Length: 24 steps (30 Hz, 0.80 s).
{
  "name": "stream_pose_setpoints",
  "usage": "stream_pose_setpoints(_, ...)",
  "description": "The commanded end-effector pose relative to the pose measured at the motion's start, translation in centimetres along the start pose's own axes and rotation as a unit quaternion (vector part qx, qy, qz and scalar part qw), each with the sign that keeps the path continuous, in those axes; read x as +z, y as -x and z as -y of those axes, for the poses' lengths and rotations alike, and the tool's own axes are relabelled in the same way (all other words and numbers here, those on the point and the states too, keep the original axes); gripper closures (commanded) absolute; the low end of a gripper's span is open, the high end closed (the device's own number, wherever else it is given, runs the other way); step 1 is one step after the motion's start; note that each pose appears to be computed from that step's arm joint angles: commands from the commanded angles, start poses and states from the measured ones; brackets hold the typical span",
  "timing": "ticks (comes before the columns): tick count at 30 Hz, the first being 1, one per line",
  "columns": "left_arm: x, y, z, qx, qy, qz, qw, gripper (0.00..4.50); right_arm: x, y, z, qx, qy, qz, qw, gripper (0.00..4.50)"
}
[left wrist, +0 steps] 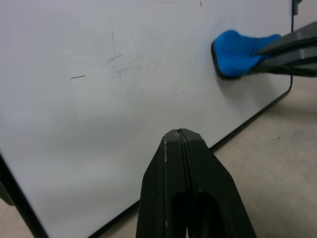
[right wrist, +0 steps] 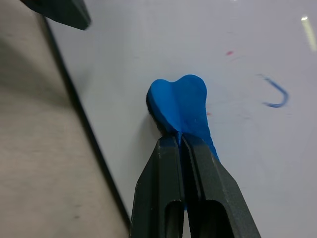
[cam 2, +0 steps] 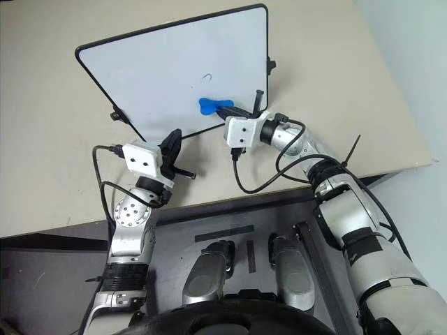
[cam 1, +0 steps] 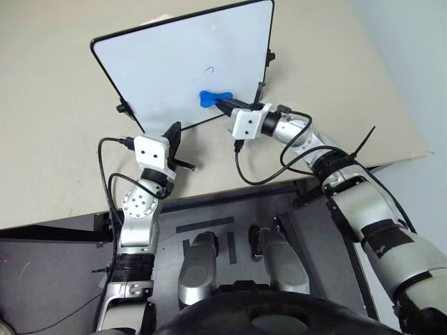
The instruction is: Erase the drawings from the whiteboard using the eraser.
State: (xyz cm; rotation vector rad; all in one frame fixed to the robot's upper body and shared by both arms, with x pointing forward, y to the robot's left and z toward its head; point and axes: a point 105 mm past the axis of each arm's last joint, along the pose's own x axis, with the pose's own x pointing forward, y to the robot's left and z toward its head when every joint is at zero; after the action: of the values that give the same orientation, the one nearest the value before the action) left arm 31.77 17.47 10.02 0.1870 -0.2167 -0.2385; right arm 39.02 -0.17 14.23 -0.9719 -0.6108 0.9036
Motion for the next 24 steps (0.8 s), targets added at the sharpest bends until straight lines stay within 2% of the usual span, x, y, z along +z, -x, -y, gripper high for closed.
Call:
stream_pose_setpoints(1,1.3,-0.2,-0.1,-0.001,-0.008,0.025,1.000,4.50,1.5,-0.3,4.8,-0.090,0.039,0.028,0.995,4.46)
stream_pose_setpoints(6,1.3,-0.3,0.0,-0.001,-0.007,0.025,1.000,4.50,1.7,-0.2,6.7,-0.139,0.057,0.029,0.988,4.46)
stream_pose_setpoints(9,1.3,-0.4,0.0,-0.001,-0.007,0.025,1.000,4.50,1.3,-0.5,5.5,-0.118,0.049,0.018,0.992,4.46)
stream_pose_setpoints(17,1.3,-0.4,0.0,-0.001,-0.006,0.025,1.000,4.50,1.0,-1.5,-1.0,0.004,-0.015,0.010,1.000,4.46)
stream_pose_setpoints(21,1.3,-0.4,0.0,0.000,-0.006,0.025,1.000,4.50,1.0,-1.6,-2.0,0.023,-0.023,0.007,0.999,4.46)
stream_pose_setpoints(24,1.3,-0.3,0.1,0.000,-0.006,0.024,1.000,4.50,1.3,-1.6,-0.9,-0.002,-0.015,0.015,1.000,4.46)
